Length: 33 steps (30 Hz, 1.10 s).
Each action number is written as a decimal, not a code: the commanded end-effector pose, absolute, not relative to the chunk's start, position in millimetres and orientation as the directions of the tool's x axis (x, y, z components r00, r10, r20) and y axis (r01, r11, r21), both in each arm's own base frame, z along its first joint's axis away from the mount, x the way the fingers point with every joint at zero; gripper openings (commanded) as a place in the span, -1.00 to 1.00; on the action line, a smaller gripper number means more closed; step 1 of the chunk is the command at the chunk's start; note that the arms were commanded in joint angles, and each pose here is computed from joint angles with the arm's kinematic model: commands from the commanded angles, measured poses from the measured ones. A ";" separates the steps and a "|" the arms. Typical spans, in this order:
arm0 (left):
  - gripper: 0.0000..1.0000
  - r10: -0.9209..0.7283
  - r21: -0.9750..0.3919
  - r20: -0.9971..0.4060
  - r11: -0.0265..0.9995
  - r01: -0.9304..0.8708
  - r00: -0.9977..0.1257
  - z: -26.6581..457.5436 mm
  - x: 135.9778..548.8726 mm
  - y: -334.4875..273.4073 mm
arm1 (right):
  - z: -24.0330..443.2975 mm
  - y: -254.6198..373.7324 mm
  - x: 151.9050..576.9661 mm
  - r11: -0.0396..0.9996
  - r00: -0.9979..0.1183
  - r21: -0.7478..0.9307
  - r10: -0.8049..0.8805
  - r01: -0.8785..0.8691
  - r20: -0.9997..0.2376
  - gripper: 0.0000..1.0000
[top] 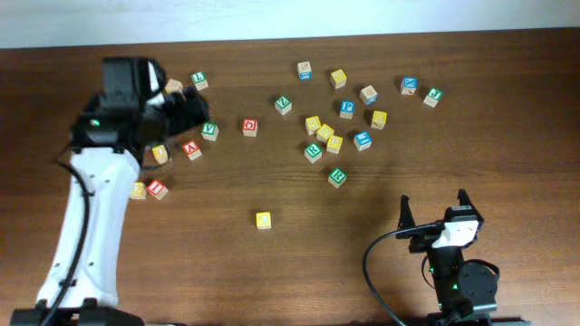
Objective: Spell out CVPR
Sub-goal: 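Move the left gripper to the green V block at left, then grasp the green V block with the left gripper and lift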
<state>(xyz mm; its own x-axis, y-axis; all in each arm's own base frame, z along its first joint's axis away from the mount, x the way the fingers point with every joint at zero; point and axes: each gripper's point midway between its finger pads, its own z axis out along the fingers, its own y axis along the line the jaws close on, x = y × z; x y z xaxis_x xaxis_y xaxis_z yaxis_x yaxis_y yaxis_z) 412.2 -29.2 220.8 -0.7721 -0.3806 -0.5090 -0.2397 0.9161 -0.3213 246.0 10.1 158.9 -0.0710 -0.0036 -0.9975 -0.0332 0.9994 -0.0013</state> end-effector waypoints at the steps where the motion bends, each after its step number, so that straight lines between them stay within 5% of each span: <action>1: 1.00 -0.274 -0.297 -0.524 0.946 -0.129 -0.807 274.7 418.7 -37.9 | 156.1 6.3 245.9 1.000 -0.077 0.001 0.000 -0.014 -0.997 0.96; 11: 0.95 -0.197 -0.199 -0.294 0.970 -0.142 -0.935 192.3 462.9 -37.1 | 156.1 6.3 245.9 1.000 -0.077 0.001 0.000 -0.014 -0.997 0.97; 18: 0.70 0.122 -0.030 -0.195 0.991 0.130 -0.973 100.7 484.0 -45.9 | 156.1 6.3 245.9 1.000 -0.077 0.001 0.000 -0.014 -0.997 0.97; 23: 0.80 0.125 0.073 -0.117 0.990 0.116 -0.985 52.3 489.1 -28.6 | 156.1 6.3 245.9 1.000 -0.077 0.001 0.000 -0.014 -0.997 0.96; 26: 0.47 0.133 0.073 -0.090 0.989 0.127 -0.987 30.4 490.8 -28.8 | 156.1 6.3 245.9 1.000 -0.077 0.001 0.000 -0.014 -0.997 0.97; 30: 0.54 0.144 0.071 -0.048 0.988 0.141 -0.988 10.7 486.9 -28.6 | 156.1 6.3 245.9 1.000 -0.077 0.001 0.000 -0.014 -0.997 0.97; 33: 0.31 0.145 0.070 -0.042 0.987 0.141 -0.989 7.8 486.2 -28.9 | 156.1 6.3 245.9 1.000 -0.077 0.001 0.000 -0.014 -0.997 0.97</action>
